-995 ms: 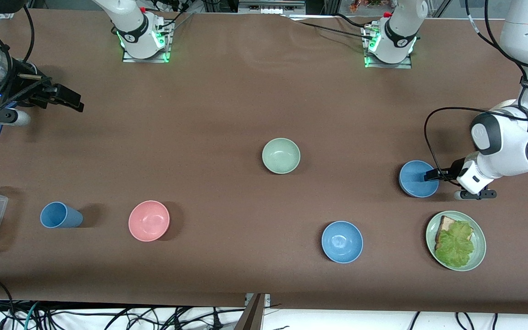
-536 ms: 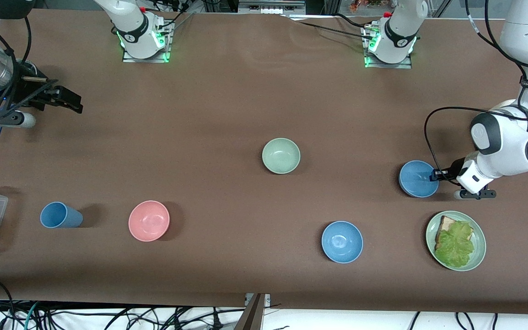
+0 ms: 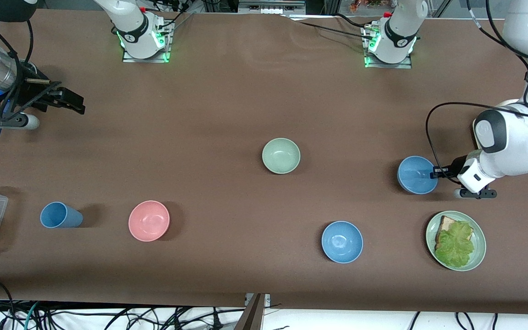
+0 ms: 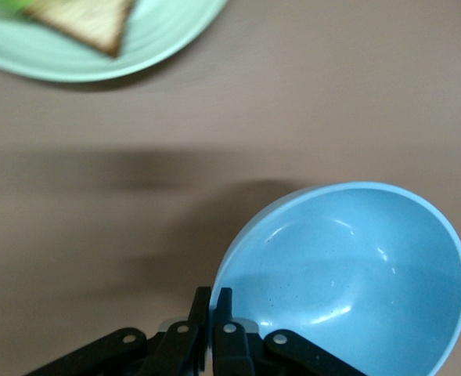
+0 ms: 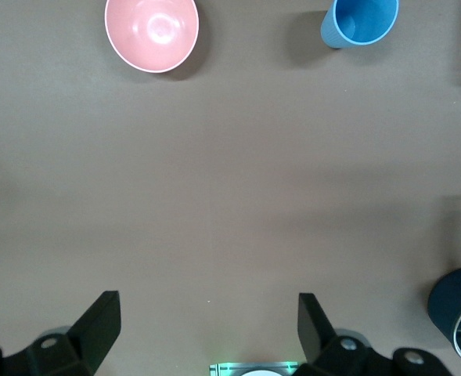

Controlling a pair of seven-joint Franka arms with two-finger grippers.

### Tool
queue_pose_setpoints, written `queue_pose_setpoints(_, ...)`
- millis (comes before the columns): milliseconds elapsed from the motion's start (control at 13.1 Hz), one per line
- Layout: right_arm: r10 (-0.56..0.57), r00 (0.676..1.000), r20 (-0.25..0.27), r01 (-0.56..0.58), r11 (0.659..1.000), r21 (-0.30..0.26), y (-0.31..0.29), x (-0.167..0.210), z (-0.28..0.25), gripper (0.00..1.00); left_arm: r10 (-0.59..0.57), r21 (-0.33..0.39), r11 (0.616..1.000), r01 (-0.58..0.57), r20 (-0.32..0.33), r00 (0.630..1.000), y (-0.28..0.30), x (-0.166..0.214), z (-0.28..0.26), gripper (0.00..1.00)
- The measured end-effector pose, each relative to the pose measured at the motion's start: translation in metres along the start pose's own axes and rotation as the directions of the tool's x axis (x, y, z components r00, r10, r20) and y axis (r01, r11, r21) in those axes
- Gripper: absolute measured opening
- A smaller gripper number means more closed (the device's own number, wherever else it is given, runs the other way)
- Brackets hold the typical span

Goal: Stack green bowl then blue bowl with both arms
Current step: 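Carry the blue bowl over the green bowl with the left gripper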

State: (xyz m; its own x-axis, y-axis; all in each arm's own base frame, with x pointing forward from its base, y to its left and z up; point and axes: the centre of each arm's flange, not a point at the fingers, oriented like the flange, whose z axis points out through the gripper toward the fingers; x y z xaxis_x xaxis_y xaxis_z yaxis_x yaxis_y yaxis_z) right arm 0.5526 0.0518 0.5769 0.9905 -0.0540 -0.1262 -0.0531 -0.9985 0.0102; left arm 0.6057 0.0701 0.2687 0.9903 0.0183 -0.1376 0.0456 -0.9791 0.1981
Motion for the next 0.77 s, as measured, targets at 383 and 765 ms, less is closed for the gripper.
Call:
queue_pose_setpoints(383,0.000,1.000,0.000,0.000,1.000,0.000,0.000,0.000,0.000,1.00,0.034,0.020,0.999,-0.034,-0.001,0.999,0.161,-0.001,-0.046,0.05)
queue_pose_setpoints(765,0.000,1.000,-0.009,0.000,1.000,0.001,0.000,0.001,-0.002,1.00,-0.003,0.047,0.999,0.002,0.016,1.000,0.319,-0.033,-0.017,0.05)
